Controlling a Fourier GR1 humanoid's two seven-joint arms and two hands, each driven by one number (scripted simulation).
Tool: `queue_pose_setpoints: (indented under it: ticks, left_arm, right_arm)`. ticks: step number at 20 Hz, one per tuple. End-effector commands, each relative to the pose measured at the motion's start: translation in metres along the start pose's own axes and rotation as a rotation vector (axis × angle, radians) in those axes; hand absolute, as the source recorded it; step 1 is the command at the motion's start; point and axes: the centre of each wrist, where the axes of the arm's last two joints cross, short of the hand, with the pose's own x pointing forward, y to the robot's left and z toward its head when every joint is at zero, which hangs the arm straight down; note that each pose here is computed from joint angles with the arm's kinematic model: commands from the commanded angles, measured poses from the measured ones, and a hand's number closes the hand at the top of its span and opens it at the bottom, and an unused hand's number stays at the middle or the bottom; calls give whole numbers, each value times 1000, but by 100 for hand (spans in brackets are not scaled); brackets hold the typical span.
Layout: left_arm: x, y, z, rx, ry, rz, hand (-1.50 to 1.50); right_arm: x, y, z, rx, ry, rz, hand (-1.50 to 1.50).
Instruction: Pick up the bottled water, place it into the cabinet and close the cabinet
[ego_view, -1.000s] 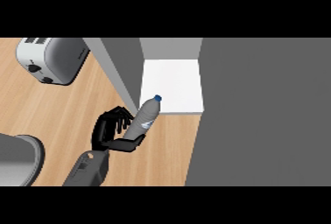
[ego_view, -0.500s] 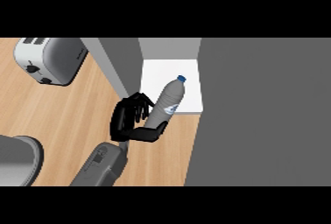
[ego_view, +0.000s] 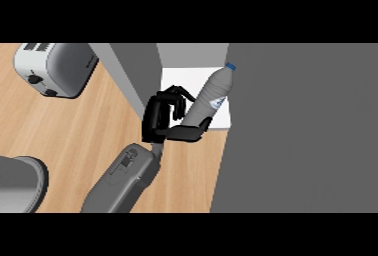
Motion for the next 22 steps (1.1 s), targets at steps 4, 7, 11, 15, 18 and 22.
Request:
queue_pose_setpoints:
  ticks: [4, 7, 11, 15, 18, 22]
  left_arm:
    - [11, -24, -28, 50, 39, -64, 150]
    - [-2, -14, -33, 61, 103, -62, 150]
    - [2, -10, -56, 130, 120, -47, 150]
    - [-4, -14, -60, 182, 122, -87, 150]
    - [-12, -6, -64, 208, 116, -174, 150]
    - [-6, -7, -82, 250, 110, -228, 150]
  right_arm:
    - [26, -8, 12, -21, -51, 16, -150]
    - [20, -12, 11, -7, -52, 18, -150]
    - [14, -6, 12, 1, -32, -2, -150]
    - [27, -9, 20, -12, -37, -20, -150]
    - [10, -14, 23, 9, -38, 0, -150]
    - [18, -11, 16, 8, -60, -9, -150]
